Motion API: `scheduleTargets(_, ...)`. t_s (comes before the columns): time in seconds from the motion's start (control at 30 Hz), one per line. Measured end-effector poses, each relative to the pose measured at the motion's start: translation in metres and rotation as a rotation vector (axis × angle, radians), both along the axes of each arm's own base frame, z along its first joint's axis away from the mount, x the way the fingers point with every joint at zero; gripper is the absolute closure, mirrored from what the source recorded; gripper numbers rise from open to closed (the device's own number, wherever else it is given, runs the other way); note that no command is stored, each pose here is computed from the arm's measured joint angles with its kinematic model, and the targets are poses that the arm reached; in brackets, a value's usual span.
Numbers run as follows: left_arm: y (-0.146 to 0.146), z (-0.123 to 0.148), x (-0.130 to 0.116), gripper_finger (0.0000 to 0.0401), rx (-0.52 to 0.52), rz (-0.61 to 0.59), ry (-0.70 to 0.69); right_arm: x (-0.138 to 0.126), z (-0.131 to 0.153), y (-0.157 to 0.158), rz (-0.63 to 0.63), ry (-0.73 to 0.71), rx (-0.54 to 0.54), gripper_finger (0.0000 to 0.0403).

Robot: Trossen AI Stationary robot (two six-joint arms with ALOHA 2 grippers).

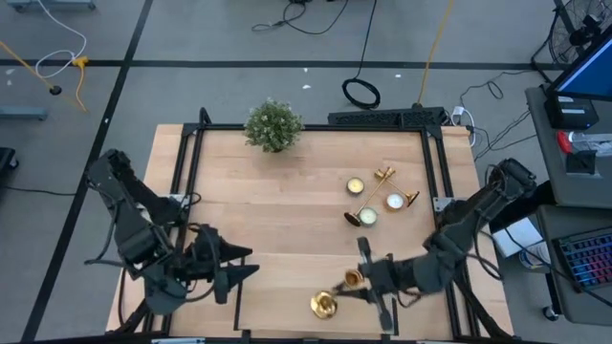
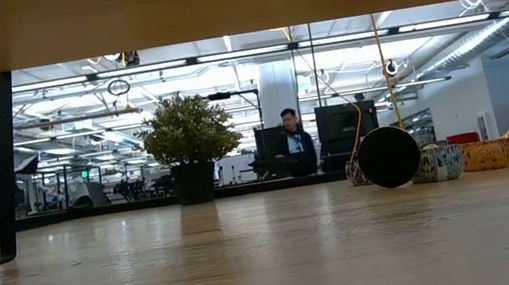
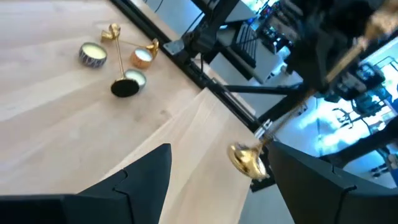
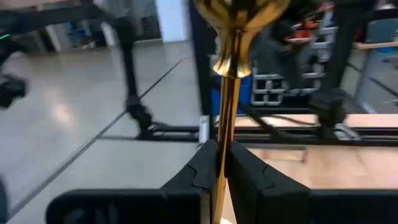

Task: Pick & Place candle stick holders
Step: Put the left gold candle holder on the shelf

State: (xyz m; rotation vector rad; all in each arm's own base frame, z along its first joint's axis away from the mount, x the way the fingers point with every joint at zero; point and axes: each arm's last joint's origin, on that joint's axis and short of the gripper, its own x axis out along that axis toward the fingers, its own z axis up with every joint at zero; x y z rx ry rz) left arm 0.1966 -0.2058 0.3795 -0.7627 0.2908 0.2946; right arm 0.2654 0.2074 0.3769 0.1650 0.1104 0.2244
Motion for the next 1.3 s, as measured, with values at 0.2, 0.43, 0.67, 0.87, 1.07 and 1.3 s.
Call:
scheduleTargets(0.2, -0.014, -0.012, 0.008, 0.0128, 0.046, -0.032, 0.030, 0.020, 0.003, -0.022, -0.062, -0.039, 0.053, 0.0384)
scheduleTargets(0.43, -0.019, -0.016, 0.035, 0.0128, 0.282, -0.116, 0.106, 0.041, -0.011, -0.034, -0.110, 0.002, 0.089, 0.0377)
scheduleTargets(0.67, -0.001, -0.001, 0.072, 0.0128, 0.472, -0.175, 0.185, 0.042, -0.011, -0.036, -0.116, 0.003, 0.101, 0.0379)
scheduleTargets(0.87, 0.013, 0.000, 0.092, 0.0128, 0.458, -0.218, 0.184, 0.043, -0.011, -0.036, -0.115, 0.003, 0.080, 0.0377)
scheduleTargets(1.07, 0.021, 0.006, 0.104, 0.0128, 0.422, -0.262, 0.132, 0.043, -0.011, -0.037, -0.115, -0.009, 0.051, 0.0379)
scheduleTargets(1.3, 0.025, -0.003, 0.124, 0.0128, 0.371, -0.339, 0.126, 0.044, -0.011, -0.039, -0.122, -0.010, 0.042, 0.0375)
